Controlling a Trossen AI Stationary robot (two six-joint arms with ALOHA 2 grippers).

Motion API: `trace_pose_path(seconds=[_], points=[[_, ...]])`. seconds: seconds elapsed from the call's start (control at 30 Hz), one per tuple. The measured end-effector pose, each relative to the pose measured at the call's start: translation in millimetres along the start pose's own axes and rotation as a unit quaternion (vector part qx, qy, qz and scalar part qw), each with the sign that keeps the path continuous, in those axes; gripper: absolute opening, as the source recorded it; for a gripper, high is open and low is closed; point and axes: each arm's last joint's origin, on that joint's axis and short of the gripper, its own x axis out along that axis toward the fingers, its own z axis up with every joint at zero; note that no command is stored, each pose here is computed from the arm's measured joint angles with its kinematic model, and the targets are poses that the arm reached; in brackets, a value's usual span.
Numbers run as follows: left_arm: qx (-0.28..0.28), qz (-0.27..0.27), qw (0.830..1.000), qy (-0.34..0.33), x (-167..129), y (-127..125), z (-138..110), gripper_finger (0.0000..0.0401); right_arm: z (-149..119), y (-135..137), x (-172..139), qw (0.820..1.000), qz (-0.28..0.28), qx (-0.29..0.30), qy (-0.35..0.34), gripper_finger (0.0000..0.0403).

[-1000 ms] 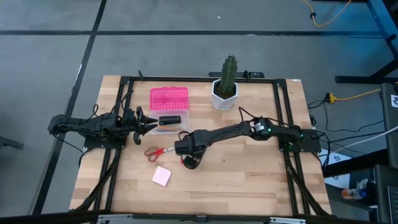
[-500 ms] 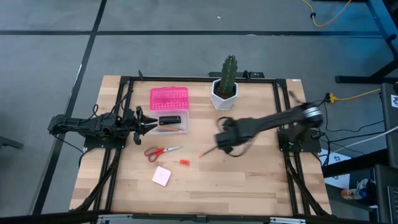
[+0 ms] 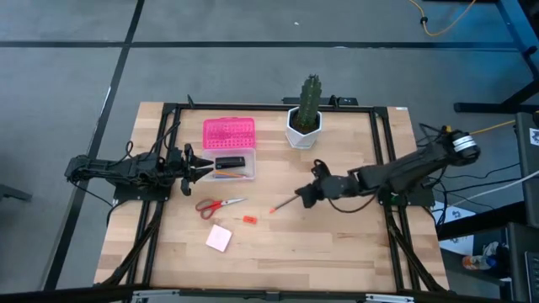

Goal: Pack school essentials
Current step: Put the black pencil into the supply box

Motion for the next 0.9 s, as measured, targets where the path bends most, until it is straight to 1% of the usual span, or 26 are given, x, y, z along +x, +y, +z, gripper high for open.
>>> trace_pose_path(seconds=[0.1,0.17,0.2,0.27,0.33,0.37,0.43,0.57,0.63,0.67,0.77,0.83,0.9], points=[[0.0,0.0,1.0,0.0,0.0,0.0,0.1,0.0114,7.9,8.3,10.8,0.998,0.022,-0.064,-0.016,0.0081],[0.0,0.0,1.0,0.0,0.0,0.0,0.1,0.0114,15.2,19.3,16.8,0.992,0.024,-0.126,-0.015,0.0075],[0.0,0.0,1.0,0.0,0.0,0.0,0.0,0.0114,19.4,27.4,19.3,0.986,0.027,-0.164,-0.019,0.0071],[0.0,0.0,1.0,0.0,0.0,0.0,0.1,0.0114,26.3,41.9,24.0,0.969,0.02,-0.247,-0.02,0.0063],[0.0,0.0,1.0,0.0,0.0,0.0,0.1,0.0114,29.5,49.5,28.4,0.944,-0.008,-0.33,0.002,0.0055],[0.0,0.0,1.0,0.0,0.0,0.0,0.1,0.0114,30.5,53.7,30.6,0.932,-0.016,-0.361,0.012,0.0053],[0.0,0.0,1.0,0.0,0.0,0.0,0.1,0.0114,33.5,61.1,31.2,0.918,-0.034,-0.394,0.031,0.005],[0.0,0.0,1.0,0.0,0.0,0.0,0.1,0.0114,36.9,71.2,34.8,0.9,-0.061,-0.426,0.062,0.0049],[0.0,0.0,1.0,0.0,0.0,-0.1,0.1,0.0114,37.9,76.1,38.5,0.898,-0.061,-0.432,0.063,0.0049],[0.0,0.0,1.0,0.0,0.0,0.0,0.0,0.0114,38.6,78.5,40.1,0.9,-0.058,-0.427,0.059,0.0049],[0.0,0.0,1.0,0.0,0.0,0.0,0.1,0.0114,41.9,76.6,47.8,0.926,-0.067,-0.365,0.063,0.0055],[0.0,0.0,1.0,0.0,0.0,0.0,0.1,0.0114,43.4,71.4,53.9,0.94,-0.072,-0.325,0.08,0.0072],[0.0,0.0,1.0,0.0,0.0,0.0,0.1,0.0114,43.5,68.5,59.8,0.945,-0.073,-0.308,0.087,0.0098]])
